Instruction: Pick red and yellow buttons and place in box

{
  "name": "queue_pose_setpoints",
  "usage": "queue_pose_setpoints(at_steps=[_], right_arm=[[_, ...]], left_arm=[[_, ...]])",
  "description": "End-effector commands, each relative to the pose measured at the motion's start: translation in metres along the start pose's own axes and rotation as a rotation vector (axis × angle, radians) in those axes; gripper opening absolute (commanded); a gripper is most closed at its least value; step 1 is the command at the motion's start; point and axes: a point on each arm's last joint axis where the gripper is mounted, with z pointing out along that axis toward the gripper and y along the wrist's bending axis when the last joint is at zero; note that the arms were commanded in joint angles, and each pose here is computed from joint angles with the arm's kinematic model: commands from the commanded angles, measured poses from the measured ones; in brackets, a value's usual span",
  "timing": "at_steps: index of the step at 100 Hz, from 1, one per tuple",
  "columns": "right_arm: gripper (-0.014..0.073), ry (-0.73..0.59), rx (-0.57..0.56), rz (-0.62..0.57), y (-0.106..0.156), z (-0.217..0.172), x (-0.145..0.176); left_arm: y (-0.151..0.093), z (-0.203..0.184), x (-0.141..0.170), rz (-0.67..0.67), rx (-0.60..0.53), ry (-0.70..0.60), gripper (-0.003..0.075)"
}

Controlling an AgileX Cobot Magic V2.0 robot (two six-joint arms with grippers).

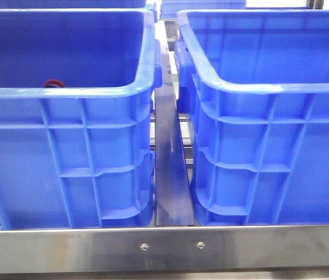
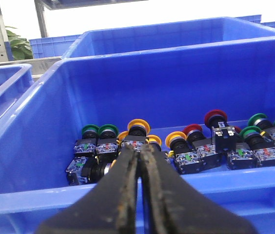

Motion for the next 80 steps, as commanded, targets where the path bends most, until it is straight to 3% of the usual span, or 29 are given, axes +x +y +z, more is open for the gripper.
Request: queue_pose_setpoints(at_steps=[1,43,80], right_arm=[[-0.0068,-0.124,-0.015,-0.013,0.002,-0.003,-0.015],[-0.0068,-0.124,-0.015,-0.013,0.002,-0.003,-0.015],[-0.0068,-0.124,-0.015,-0.013,0.002,-0.003,-0.015]], left_arm=[[0.0,-0.002,0.008,-0.023,-0.002,-0.066,-0.0019],[0.0,-0.003,-0.01,-0.023,-0.001,-0.096,-0.0019],[0.001,-0.001,-0.108,-0.023,0.002,0.011,-0.0019]])
